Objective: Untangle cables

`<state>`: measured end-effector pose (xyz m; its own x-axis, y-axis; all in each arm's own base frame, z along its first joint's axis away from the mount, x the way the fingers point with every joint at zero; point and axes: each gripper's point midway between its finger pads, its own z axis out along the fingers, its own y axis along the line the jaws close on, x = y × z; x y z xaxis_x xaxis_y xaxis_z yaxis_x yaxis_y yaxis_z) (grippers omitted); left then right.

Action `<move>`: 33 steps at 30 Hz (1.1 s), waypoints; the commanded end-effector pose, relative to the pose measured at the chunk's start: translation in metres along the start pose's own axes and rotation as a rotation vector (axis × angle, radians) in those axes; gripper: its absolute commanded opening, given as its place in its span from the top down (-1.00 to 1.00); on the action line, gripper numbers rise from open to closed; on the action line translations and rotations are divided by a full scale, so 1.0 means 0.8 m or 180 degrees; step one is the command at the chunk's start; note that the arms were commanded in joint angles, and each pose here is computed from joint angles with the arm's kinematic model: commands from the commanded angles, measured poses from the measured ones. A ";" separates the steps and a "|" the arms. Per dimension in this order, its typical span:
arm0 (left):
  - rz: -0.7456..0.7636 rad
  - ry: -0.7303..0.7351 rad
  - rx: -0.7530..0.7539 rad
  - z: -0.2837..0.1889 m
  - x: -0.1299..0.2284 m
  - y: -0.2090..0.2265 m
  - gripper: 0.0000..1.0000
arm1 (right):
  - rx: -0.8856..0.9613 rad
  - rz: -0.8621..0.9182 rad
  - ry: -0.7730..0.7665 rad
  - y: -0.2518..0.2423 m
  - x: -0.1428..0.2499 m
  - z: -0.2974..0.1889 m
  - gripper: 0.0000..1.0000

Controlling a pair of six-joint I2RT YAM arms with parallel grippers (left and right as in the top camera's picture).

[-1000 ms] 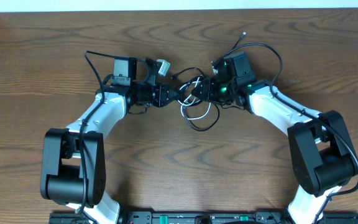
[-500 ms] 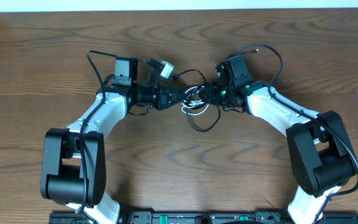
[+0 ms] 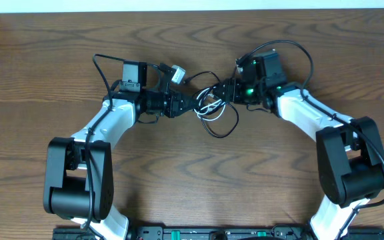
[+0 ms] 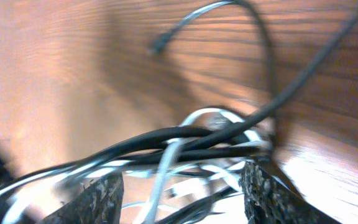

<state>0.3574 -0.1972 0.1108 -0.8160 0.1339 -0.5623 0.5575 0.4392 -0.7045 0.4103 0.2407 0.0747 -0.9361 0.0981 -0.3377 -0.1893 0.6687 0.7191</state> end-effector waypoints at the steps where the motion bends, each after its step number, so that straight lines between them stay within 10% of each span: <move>1: 0.0041 0.0021 -0.0016 0.002 0.003 0.006 0.85 | -0.0782 -0.0080 0.0324 0.042 0.016 -0.016 -0.01; 25: 0.0041 0.0026 -0.0097 0.001 0.004 0.012 0.85 | -0.0470 0.0590 0.0542 0.019 0.036 -0.035 0.28; 33: 0.0042 0.0025 -0.0097 0.001 0.004 0.012 0.85 | -0.1156 -0.0094 0.0237 0.108 0.003 -0.088 0.17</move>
<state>0.3594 -0.1954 0.1078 -0.8164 0.1349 -0.5615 0.5535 0.4601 -0.6942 0.3811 0.2381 0.1247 -0.9753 0.0633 -0.2115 -0.1575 0.4719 0.8675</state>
